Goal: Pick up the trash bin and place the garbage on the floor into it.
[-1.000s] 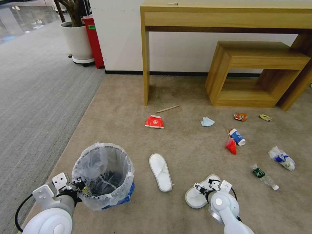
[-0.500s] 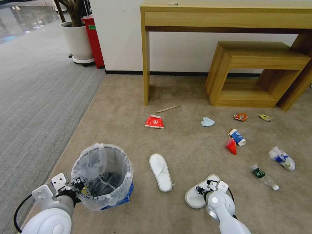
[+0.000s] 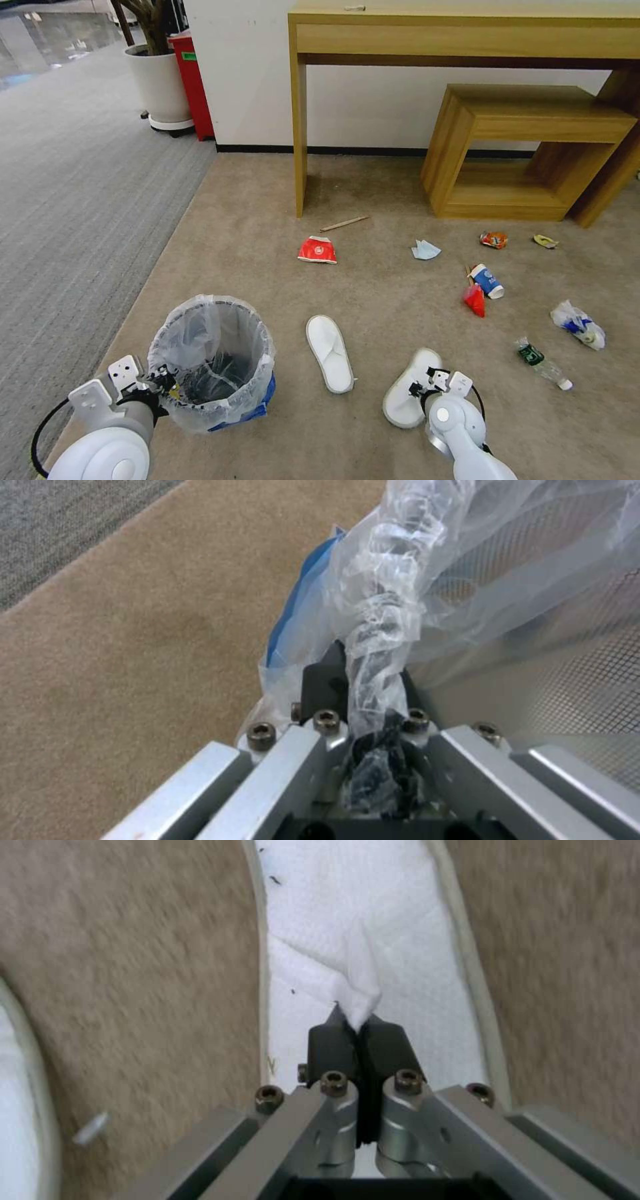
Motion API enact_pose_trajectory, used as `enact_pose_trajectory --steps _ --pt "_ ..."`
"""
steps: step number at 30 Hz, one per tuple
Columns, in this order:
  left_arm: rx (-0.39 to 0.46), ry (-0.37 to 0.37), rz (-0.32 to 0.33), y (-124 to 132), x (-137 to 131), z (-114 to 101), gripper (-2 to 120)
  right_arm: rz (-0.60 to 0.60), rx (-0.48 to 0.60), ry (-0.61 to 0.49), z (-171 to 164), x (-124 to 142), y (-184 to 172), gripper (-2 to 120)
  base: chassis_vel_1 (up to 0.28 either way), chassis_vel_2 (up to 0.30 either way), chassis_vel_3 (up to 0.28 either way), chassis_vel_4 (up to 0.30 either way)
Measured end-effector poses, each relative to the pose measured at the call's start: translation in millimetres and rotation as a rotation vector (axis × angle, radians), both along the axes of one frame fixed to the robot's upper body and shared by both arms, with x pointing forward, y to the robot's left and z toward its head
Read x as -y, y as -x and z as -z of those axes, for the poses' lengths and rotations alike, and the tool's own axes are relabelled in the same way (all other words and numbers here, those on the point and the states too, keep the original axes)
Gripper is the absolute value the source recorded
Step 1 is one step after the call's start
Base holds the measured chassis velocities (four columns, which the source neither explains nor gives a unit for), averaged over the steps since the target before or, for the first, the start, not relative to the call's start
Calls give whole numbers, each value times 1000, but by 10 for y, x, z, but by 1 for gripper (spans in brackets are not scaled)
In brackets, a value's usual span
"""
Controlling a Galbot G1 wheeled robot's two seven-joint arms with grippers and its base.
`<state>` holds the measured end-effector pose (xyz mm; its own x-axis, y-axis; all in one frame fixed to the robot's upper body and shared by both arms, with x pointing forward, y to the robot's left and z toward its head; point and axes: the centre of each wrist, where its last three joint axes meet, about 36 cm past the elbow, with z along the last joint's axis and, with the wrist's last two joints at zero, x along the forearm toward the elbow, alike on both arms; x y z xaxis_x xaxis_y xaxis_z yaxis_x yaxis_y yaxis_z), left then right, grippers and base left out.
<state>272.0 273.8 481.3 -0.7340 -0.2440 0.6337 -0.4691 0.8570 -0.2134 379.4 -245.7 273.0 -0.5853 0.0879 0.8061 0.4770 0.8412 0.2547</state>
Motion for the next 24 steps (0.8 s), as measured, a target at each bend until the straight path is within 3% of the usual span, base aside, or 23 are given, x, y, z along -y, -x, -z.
enact_pose_trajectory --steps 1,4,5,6,9,10,11,14,15,17,18,20,24 --pt "0 0 0 0 0 0 1 0 0 0 0 0 0 0 0 0 0 0" --pt "-14 4 9 -1 32 56 1 -42 268 6 -50 -44 107 0 0 0 0 0" --pt "-14 4 9 -1 32 56 1 -42 268 6 -50 -44 107 0 0 0 0 0" --pt "-21 12 15 -2 60 84 1 -102 488 -36 -121 -57 146 0 0 0 0 0" --pt "-32 33 32 0 135 128 1 -246 927 -120 -321 -33 129 0 0 0 0 0" --pt "-32 33 32 0 135 128 1 -246 927 -120 -321 -33 129 0 0 0 0 0" --pt "-37 50 47 0 197 149 1 -351 1112 -180 -474 -24 86 0 0 0 0 0" --pt "-38 95 86 -8 355 170 1 -595 1423 -346 -779 -83 -59 0 0 0 0 0" --pt "-38 95 86 -8 355 170 1 -595 1423 -346 -779 -83 -59 0 0 0 0 0" --pt "-29 121 110 -19 475 156 1 -729 1532 -428 -897 -171 -187 0 0 0 0 0" --pt "-29 121 110 -19 475 156 1 -729 1532 -428 -897 -171 -187 0 0 0 0 0" --pt "-13 148 138 -19 612 108 1 -851 1589 -500 -920 -314 -339 0 0 0 0 0" --pt "14 163 173 7 755 20 1 -1016 1593 -600 -755 -633 -568 0 0 0 0 0"
